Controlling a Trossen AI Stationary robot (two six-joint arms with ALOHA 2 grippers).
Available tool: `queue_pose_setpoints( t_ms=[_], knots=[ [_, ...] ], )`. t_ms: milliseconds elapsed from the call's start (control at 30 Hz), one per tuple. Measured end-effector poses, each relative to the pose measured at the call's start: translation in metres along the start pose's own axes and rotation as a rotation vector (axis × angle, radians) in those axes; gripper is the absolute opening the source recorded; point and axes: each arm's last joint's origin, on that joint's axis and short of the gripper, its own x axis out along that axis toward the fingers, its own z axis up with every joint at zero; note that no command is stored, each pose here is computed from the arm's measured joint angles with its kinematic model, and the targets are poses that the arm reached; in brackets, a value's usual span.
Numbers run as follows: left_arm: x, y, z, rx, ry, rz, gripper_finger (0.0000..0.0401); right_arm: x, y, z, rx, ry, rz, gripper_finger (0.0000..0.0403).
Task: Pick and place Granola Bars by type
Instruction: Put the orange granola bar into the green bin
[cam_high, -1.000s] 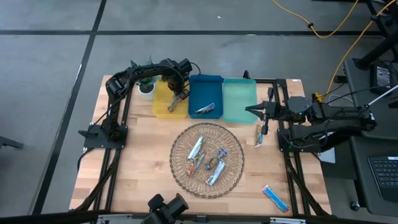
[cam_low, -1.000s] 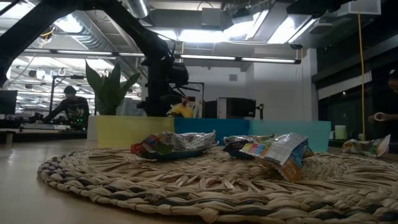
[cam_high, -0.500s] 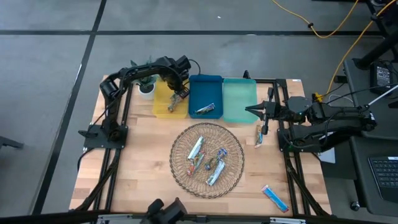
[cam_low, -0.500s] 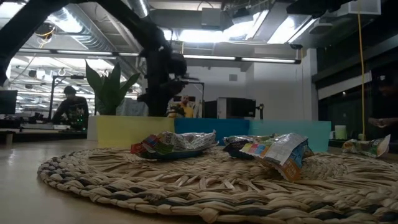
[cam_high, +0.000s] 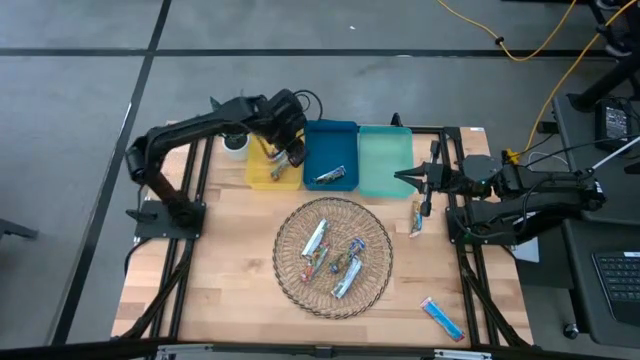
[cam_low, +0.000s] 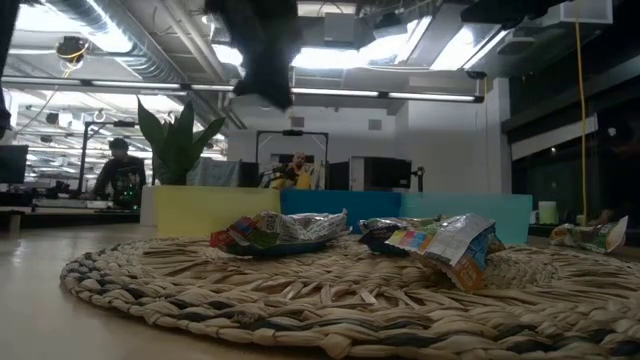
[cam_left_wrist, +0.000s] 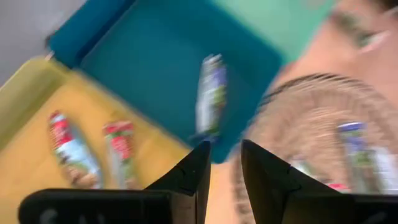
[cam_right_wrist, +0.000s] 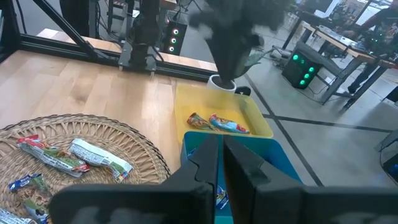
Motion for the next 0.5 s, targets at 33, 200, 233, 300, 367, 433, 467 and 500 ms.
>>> queue_pose_setpoints(
  t_ms=[33,200,233,300,367,433,467,500],
  knots=[
    [-0.006,-0.009,-0.001,0.009,-0.029,-0.020,0.0082,0.000,0.000,0.000,0.000,0.000,0.000,0.0026],
    [-0.032,-0.054,-0.008,0.072,-0.159,-0.141,0.0085,0.000,0.000,0.000,0.000,0.000,0.000,0.0026],
    [-0.035,-0.062,-0.009,0.082,-0.180,-0.162,0.0085,0.000,0.000,0.000,0.000,0.000,0.000,0.0026],
    [-0.040,-0.079,-0.013,0.097,-0.213,-0.200,0.0083,0.000,0.000,0.000,0.000,0.000,0.000,0.0026],
    [-0.042,-0.094,-0.019,0.110,-0.223,-0.229,0.0082,0.000,0.000,0.000,0.000,0.000,0.000,0.0026],
    [-0.042,-0.108,-0.025,0.116,-0.220,-0.248,0.0083,0.000,0.000,0.000,0.000,0.000,0.000,0.0026],
    [-0.042,-0.113,-0.028,0.118,-0.212,-0.253,0.0083,0.000,0.000,0.000,0.001,-0.001,0.000,0.0026],
    [-0.040,-0.120,-0.032,0.126,-0.203,-0.261,0.0084,0.000,0.000,0.000,0.000,0.000,0.000,0.0026]
  ],
)
